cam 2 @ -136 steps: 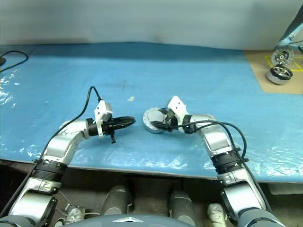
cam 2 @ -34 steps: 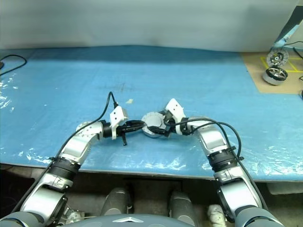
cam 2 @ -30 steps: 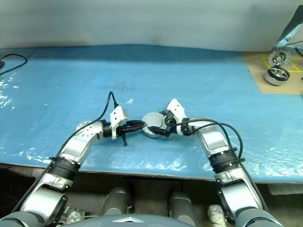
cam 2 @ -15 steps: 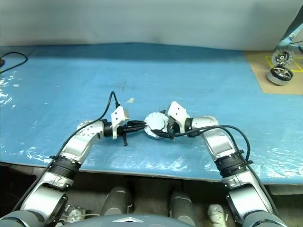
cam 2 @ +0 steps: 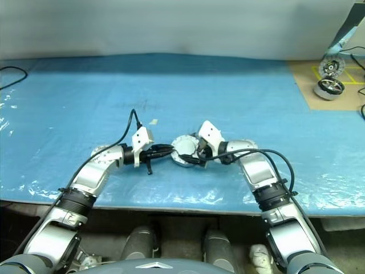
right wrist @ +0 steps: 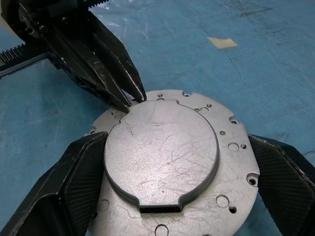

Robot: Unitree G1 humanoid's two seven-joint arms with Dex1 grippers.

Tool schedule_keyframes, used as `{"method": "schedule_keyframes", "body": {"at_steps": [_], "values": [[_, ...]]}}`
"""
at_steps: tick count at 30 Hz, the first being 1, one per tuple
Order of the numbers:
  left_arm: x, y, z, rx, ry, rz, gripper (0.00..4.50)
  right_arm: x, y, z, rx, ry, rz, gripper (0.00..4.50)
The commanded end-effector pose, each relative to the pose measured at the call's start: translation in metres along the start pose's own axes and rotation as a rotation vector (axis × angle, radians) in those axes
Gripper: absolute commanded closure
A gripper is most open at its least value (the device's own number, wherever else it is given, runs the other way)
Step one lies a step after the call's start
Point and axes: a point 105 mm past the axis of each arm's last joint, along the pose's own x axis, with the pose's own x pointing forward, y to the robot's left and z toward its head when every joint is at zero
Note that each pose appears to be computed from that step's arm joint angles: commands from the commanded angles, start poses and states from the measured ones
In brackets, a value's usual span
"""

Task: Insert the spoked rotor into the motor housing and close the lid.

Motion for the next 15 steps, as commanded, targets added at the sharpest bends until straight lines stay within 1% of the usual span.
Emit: {"method": "schedule_keyframes", "body": {"at_steps": [1, 4, 6, 10, 13, 15], "values": [[0.0, -0.006, -0.012, -0.017, 0.042, -0.021, 4.13, 0.007, 0.003, -0.015, 0.063, 0.031, 0.004, 0.02], [0.0, -0.006, -0.013, -0.017, 0.043, -0.019, 4.13, 0.008, 0.004, -0.014, 0.08, 0.014, 0.003, 0.02], [0.0, -0.006, -0.015, -0.018, 0.045, -0.018, 4.13, 0.008, 0.003, -0.015, 0.063, 0.032, -0.005, 0.02], [0.0, -0.006, -0.016, -0.016, 0.046, -0.016, 4.13, 0.007, 0.002, -0.008, 0.041, 0.004, -0.006, 0.02], [0.0, -0.005, -0.016, -0.014, 0.045, -0.015, 4.13, 0.006, 0.0, -0.008, -0.057, 0.026, -0.021, 0.02], [0.0, -0.005, -0.016, -0.012, 0.045, -0.015, 4.13, 0.007, -0.001, 0.002, -0.032, -0.026, -0.023, 0.02]]}}
